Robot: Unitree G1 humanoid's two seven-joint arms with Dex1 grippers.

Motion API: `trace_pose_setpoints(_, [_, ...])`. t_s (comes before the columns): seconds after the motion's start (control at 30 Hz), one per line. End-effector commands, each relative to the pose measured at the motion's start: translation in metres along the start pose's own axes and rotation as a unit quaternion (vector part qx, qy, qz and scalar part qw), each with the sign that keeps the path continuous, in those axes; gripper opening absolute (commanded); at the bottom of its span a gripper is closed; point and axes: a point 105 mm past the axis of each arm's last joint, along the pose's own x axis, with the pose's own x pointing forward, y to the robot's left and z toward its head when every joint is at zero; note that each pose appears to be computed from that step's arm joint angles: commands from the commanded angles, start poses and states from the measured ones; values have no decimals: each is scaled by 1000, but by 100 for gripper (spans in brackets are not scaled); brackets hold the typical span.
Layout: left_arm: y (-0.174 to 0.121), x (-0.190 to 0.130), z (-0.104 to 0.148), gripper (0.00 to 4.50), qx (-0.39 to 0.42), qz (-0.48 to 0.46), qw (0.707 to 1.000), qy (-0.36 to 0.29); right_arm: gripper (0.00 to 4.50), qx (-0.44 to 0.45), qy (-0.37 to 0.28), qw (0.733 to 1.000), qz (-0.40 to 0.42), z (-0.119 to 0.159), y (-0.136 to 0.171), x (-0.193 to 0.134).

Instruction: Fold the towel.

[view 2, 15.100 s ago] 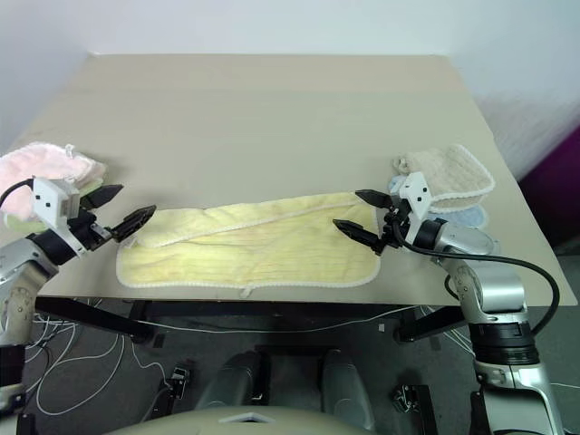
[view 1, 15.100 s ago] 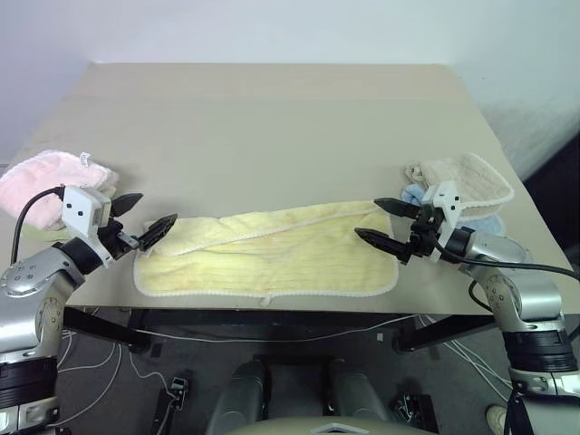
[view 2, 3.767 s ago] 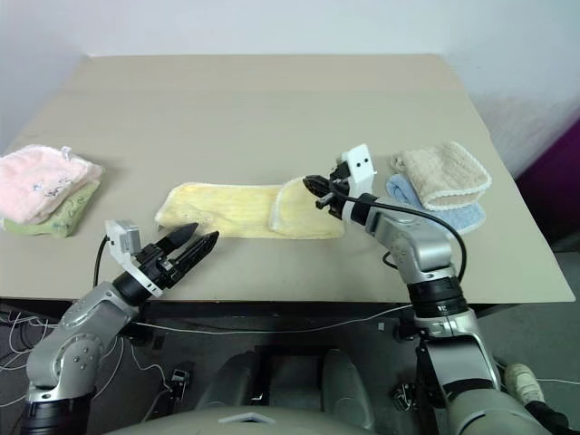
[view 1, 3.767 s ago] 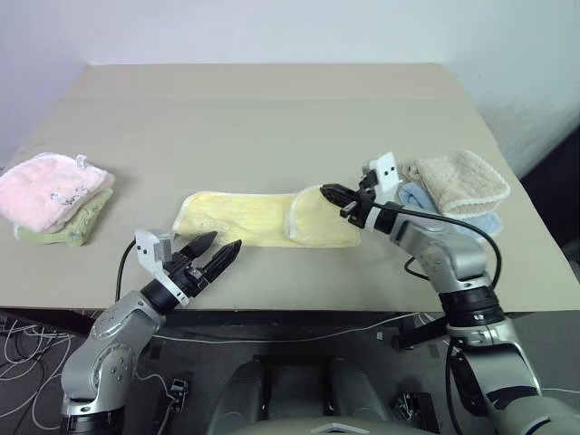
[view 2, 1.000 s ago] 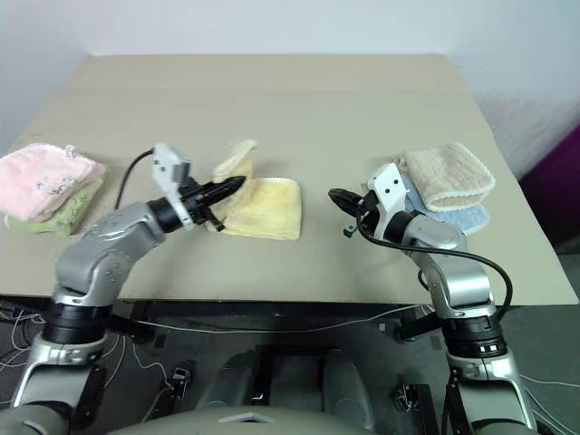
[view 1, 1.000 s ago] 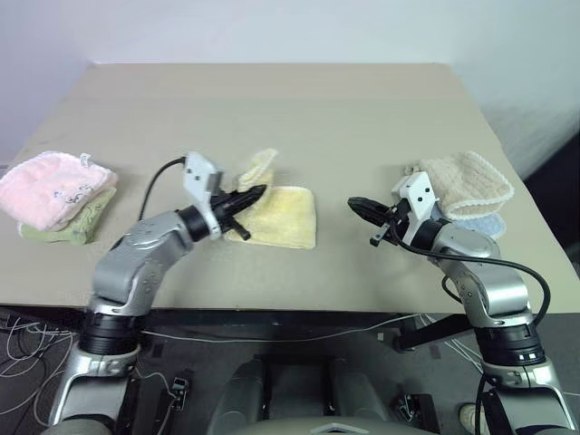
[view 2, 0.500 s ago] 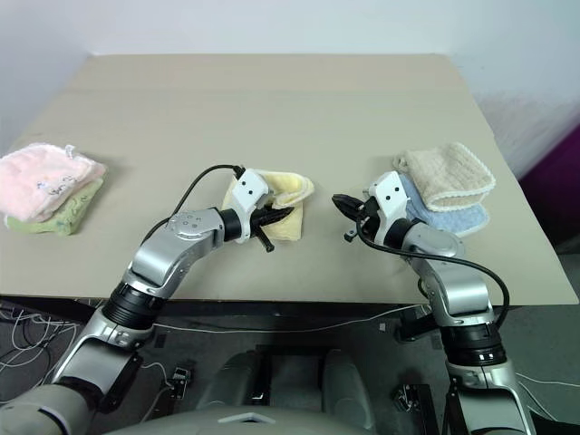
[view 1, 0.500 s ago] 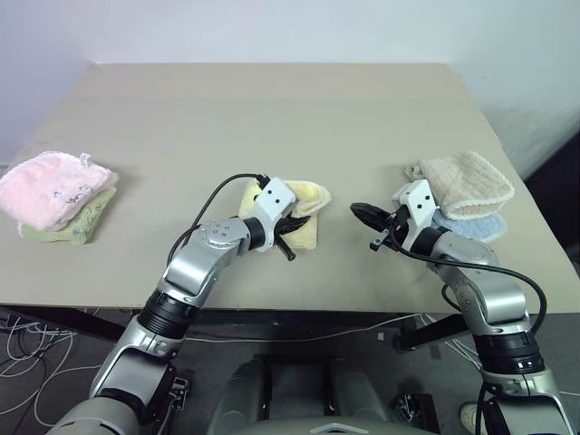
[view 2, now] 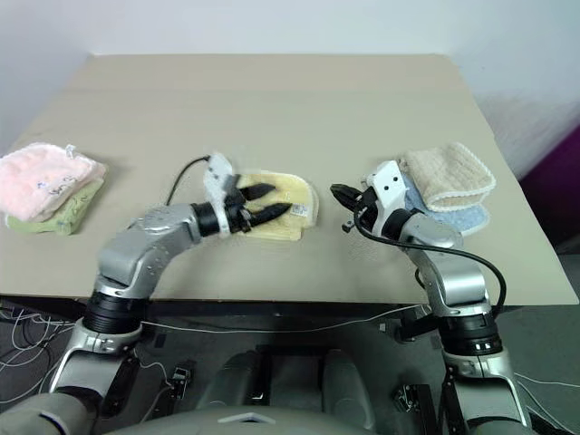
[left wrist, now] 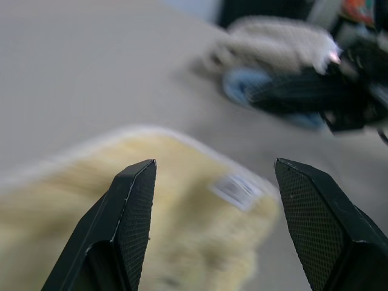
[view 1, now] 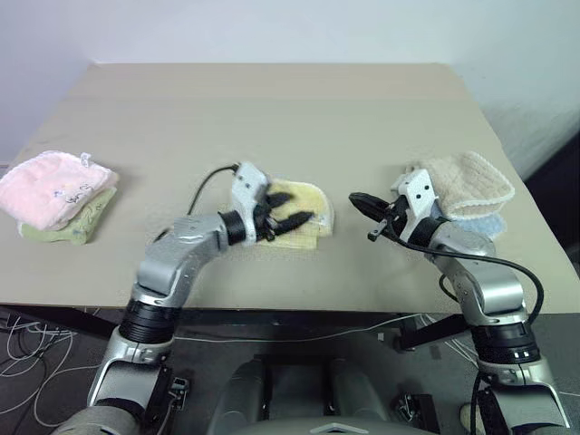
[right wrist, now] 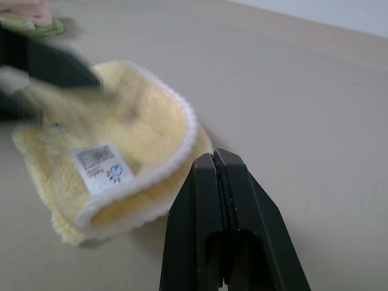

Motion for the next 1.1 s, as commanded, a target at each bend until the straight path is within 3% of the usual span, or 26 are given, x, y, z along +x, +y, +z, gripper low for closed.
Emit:
trace_pose_setpoints(0.03, [30, -15, 17, 290, 27, 73, 996, -34, 0, -6, -41, 999, 9, 22, 1, 8])
trace_pose_setpoints(0.2, [46, -17, -1, 134, 48, 100, 994, -12, 0, 20, -64, 997, 46, 34, 18, 31])
trace_pose_setpoints(0.33, [41, -11, -9, 2, 55, 71, 996, -9, 0, 45, -43, 994, 86, 24, 40, 59])
trace_pose_setpoints(0.6, [40, -12, -57, 2, 94, 36, 991, 90, 0, 95, 72, 988, 94, -49, 56, 81])
trace_pose_setpoints(0.8, [48, -20, -81, 2, 98, 52, 987, 119, 0, 97, 79, 988, 90, -60, 58, 78])
trace_pose_setpoints(0.87, [50, -21, -71, 2, 85, 59, 991, 86, 0, 92, 57, 990, 85, -50, 54, 75])
trace_pose_setpoints(1.0, [67, -35, -23, 2, 48, 111, 992, -33, 0, 85, 4, 993, 79, -16, 41, 58])
trace_pose_setpoints(1.1, [83, -57, -4, 2, 48, 146, 986, -64, 0, 104, -4, 992, 71, -3, 29, 40])
